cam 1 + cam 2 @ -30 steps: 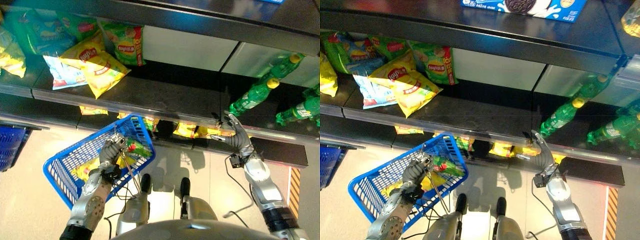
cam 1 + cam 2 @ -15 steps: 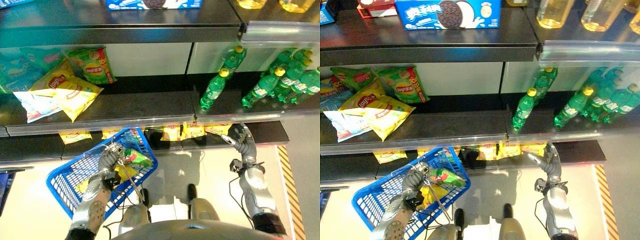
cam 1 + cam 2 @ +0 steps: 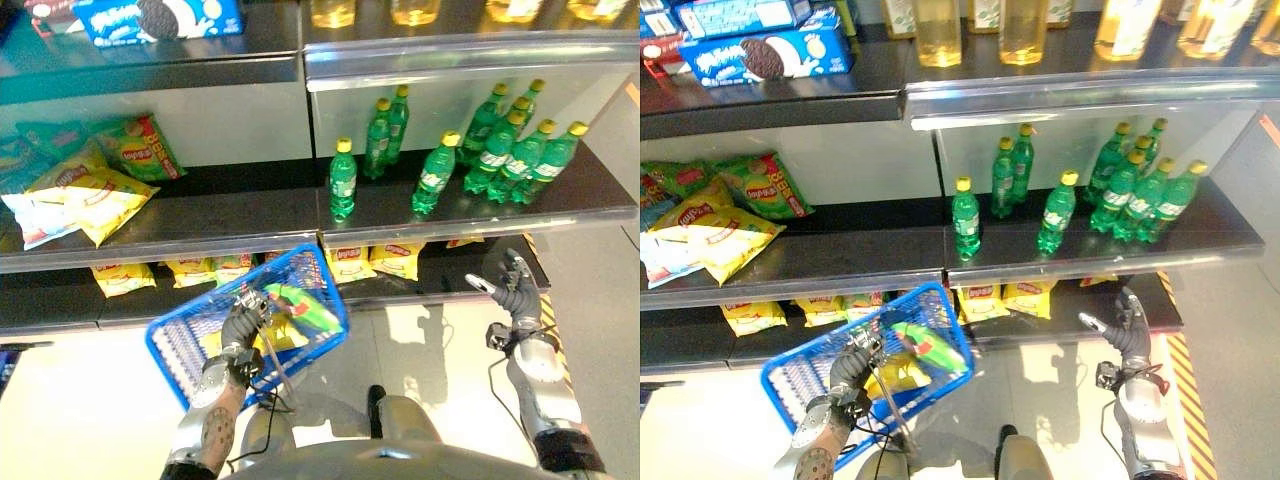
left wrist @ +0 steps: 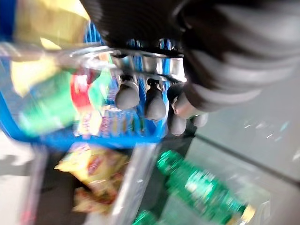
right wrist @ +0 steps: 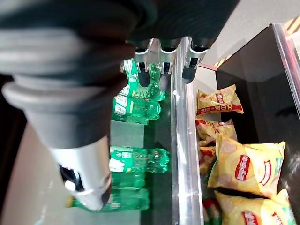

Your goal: Pick up the snacks into the basket

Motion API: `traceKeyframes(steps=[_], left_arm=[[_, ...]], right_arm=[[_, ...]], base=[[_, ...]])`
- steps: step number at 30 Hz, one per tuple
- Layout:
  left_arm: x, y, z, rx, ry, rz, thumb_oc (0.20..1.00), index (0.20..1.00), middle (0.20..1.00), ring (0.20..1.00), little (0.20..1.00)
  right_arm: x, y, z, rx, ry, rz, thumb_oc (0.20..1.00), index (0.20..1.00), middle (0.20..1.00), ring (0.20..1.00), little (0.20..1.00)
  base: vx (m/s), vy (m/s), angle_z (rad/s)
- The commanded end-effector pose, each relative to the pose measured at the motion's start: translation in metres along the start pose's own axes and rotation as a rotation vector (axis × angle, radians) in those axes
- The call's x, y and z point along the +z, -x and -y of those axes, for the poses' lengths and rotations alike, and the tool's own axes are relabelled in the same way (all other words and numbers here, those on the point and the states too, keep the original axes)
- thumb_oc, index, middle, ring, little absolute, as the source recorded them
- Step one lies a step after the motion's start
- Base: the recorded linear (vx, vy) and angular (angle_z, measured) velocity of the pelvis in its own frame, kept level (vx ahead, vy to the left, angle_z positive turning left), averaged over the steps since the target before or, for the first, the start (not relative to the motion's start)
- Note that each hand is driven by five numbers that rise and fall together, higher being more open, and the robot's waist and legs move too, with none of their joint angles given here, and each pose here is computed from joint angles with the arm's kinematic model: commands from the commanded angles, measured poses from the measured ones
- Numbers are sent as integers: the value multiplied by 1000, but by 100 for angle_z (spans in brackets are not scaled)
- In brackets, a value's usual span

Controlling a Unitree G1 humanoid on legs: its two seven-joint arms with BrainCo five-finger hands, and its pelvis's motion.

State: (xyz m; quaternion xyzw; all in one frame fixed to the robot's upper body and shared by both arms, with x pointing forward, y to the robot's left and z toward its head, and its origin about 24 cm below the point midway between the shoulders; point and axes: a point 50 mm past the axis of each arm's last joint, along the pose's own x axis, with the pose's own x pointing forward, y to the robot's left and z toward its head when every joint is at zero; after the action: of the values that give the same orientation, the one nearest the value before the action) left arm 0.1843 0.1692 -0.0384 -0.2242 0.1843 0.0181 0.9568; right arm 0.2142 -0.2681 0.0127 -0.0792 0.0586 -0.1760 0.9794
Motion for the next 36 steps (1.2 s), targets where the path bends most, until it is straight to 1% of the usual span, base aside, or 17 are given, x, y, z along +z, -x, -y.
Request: traceKeyframes(steps=[1,5,8,11,12,13,14,17,26,29,35,36], left_arm=[[71,-2,32,-223,-89,335,200,200,200,200,200],[72,1,31,-218,-94,340,200,200,200,200,200],[75,4,26,-195,-103,356,200,200,200,200,200],[73,5,24,-182,-98,352,200,200,200,200,200],[81,6,21,-172,-116,379,200,200,200,200,200],[82,6,21,-172,-116,380,200,200,200,200,200],[83,4,21,-171,-138,382,200,200,200,200,200],[85,1,23,-175,-158,387,200,200,200,200,200],[79,5,26,-187,-135,381,200,200,200,200,200],[79,5,27,-197,-139,377,200,200,200,200,200],[85,4,35,-219,-144,407,200,200,200,200,200],[84,3,40,-244,-159,392,200,200,200,200,200]], right_arm=[[31,-13,-12,46,-13,152,1000,1000,1000,1000,1000],[29,-12,-15,62,-10,147,1000,1000,1000,1000,1000],[31,-11,-25,126,-5,157,1000,1000,1000,1000,1000],[31,-9,-29,145,-15,158,1000,1000,1000,1000,1000],[41,-11,-36,170,-32,198,1000,1000,1000,1000,1000],[41,-12,-36,170,-32,198,1000,1000,1000,1000,1000],[45,-12,-42,206,-59,210,1000,1000,1000,1000,1000],[45,-12,-42,206,-58,213,1000,1000,1000,1000,1000],[48,-5,-35,218,-98,226,1000,1000,1000,1000,1000],[46,-6,-31,190,-92,217,1000,1000,1000,1000,1000],[66,-20,-28,158,-68,290,1000,1000,1000,1000,1000],[74,-28,-25,123,-73,314,1000,1000,1000,1000,1000]], base=[[48,-178,31],[49,-50,36],[41,-32,14],[15,4,1],[-61,51,-1],[-141,114,-8],[-68,61,-24],[36,-16,-3],[107,-120,30],[45,-167,23],[-51,-64,38],[-73,45,9]])
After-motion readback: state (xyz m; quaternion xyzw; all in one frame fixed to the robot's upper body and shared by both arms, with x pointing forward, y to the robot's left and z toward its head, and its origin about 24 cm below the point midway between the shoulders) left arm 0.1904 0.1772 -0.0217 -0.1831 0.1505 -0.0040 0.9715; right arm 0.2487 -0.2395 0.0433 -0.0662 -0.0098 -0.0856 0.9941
